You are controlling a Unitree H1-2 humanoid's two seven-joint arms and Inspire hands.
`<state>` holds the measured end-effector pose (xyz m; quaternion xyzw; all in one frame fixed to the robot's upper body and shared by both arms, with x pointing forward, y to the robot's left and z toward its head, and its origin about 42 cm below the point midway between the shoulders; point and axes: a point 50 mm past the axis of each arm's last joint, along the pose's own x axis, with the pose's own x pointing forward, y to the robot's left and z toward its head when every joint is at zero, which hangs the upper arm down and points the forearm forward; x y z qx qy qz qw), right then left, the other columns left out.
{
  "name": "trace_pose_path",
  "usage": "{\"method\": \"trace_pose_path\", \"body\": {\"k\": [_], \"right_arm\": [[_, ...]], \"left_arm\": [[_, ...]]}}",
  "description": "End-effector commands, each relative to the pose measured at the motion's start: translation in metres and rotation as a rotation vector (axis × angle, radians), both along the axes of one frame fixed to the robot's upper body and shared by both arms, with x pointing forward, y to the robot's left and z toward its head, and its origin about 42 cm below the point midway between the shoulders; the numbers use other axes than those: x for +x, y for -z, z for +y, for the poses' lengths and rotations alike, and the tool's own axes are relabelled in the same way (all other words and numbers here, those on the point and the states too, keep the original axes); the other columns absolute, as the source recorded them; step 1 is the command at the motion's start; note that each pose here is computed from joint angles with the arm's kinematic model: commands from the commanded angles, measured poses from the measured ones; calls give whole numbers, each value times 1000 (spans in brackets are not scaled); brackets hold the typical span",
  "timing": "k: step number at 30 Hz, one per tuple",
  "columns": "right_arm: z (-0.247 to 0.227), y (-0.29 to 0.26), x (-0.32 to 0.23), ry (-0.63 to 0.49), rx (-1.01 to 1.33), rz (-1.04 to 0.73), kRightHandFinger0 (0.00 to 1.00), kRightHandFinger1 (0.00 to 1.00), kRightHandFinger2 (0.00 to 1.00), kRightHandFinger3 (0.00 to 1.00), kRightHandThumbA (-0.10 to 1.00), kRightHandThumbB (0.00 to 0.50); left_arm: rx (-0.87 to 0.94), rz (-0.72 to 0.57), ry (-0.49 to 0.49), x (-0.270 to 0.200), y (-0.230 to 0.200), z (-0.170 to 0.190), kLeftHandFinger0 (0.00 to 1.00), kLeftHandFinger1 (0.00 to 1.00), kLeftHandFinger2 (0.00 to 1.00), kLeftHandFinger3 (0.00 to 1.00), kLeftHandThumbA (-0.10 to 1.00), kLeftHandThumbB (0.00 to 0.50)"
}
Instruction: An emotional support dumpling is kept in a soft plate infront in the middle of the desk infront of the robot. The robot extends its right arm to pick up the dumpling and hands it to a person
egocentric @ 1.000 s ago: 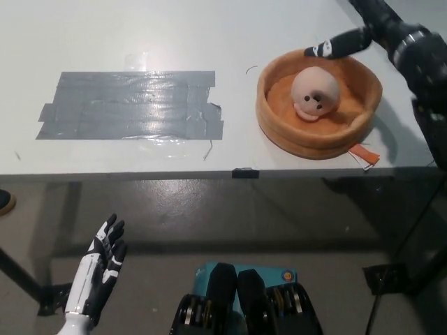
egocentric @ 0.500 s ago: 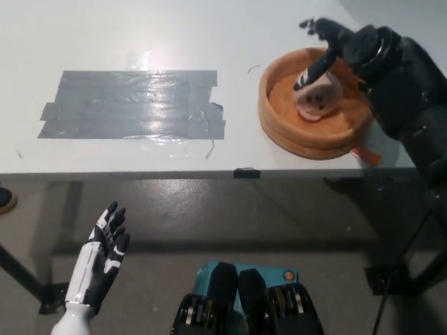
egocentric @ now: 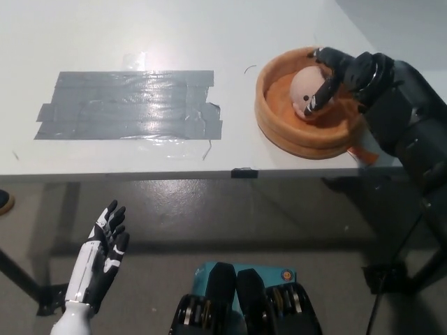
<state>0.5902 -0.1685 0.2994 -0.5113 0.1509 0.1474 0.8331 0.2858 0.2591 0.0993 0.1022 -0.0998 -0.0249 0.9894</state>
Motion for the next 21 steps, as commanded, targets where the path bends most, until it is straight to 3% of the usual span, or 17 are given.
{"method": "trace_pose_path", "body": {"k": [1,11,21], "right_arm": [[6,-24,6,-29,-40,-92,1000,1000,1000,1000,1000,341],[6,-19,5,-38,-37,-76,1000,1000,1000,1000,1000,400],[4,-9,3,-58,98,-67,1000,1000,1000,1000,944,346]], "left_arm": [[27,-69,19,4,-14,3,1000,1000,1000,1000,840,360],[25,-74,24,7,-15,2,1000,1000,1000,1000,827,360],[34,-78,28,9,-19,2,1000,1000,1000,1000,830,359]]}}
